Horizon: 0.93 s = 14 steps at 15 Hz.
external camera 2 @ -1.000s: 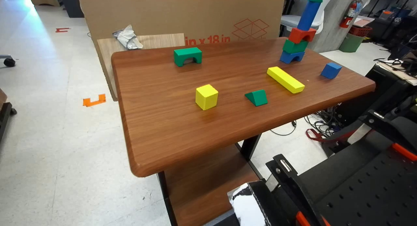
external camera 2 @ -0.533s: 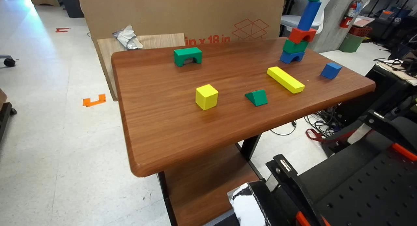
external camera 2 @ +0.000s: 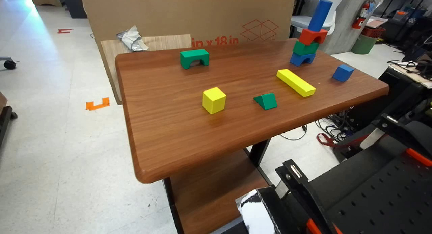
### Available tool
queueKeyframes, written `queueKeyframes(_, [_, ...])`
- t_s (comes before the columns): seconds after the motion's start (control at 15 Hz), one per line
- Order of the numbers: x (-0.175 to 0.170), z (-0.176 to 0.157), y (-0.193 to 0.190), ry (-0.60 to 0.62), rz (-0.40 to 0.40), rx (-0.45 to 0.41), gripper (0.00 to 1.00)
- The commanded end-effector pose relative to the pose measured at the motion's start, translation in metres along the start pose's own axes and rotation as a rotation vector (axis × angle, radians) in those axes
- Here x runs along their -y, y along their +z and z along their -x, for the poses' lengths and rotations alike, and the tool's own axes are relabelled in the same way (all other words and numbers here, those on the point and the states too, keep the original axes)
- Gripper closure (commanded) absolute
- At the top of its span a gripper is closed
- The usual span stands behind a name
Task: Pick up the triangular block on top of the stack of blocks and put it on the table
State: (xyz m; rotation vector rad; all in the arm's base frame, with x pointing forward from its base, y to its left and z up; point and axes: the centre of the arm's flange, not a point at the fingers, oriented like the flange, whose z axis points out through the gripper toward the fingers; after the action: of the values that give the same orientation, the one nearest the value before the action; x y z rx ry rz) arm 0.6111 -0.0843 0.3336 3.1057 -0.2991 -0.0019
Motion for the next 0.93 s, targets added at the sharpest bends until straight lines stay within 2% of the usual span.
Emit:
queueKeyframes(0.0, [0.020,0.019,-0.013,-0.038,0.017,-0.030,0.92])
queueKeyframes(0.27, [0.027,0.037,-0.003,-0.085,0.035,0.005,0.92])
queueKeyframes(0.87, [0.000,0.077,0.051,-0.124,0.081,0.122,0.92])
